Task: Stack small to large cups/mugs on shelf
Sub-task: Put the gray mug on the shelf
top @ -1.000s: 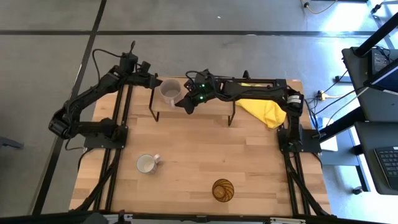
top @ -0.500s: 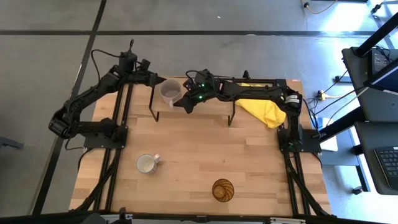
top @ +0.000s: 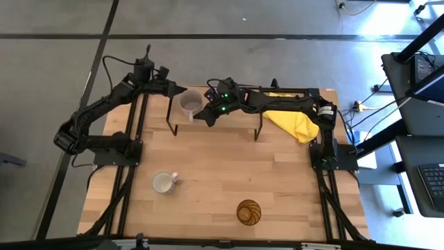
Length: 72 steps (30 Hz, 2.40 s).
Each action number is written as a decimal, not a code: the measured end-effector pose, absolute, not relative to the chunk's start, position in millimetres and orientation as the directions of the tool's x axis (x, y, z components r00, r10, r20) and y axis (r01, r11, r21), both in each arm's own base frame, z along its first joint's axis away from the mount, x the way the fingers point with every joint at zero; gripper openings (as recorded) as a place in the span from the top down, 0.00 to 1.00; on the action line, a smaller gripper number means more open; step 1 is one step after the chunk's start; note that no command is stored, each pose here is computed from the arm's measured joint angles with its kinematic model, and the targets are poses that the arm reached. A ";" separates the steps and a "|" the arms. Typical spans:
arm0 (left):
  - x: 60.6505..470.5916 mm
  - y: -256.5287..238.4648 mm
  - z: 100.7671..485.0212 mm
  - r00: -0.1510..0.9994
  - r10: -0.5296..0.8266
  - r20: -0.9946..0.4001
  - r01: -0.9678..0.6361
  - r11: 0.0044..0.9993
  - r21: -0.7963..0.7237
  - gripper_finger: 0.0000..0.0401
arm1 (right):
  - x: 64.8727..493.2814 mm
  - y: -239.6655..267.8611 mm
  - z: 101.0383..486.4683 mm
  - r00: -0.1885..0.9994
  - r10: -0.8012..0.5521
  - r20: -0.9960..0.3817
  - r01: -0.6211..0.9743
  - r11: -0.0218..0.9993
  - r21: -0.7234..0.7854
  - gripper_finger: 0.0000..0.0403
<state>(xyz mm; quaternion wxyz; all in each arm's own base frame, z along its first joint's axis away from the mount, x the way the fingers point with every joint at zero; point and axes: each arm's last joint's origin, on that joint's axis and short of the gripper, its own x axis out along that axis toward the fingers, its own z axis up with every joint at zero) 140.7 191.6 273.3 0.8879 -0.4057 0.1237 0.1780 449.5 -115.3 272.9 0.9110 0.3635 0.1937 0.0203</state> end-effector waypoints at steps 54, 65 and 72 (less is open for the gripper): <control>129.0 190.0 289.0 0.932 0.233 -0.278 -0.360 0.683 -0.636 1.00 | 444.3 -132.3 271.9 0.926 0.151 -0.347 0.124 0.746 0.654 0.99; 130.0 190.1 289.6 0.927 0.252 -0.279 -0.375 0.681 -0.629 0.99 | 443.5 -135.4 273.6 0.928 0.182 -0.325 0.087 0.743 0.664 0.99; 127.5 188.3 281.6 0.895 0.268 -0.357 -0.444 0.624 -0.644 1.00 | 444.8 -130.5 273.7 0.924 0.203 -0.323 0.072 0.739 0.670 0.99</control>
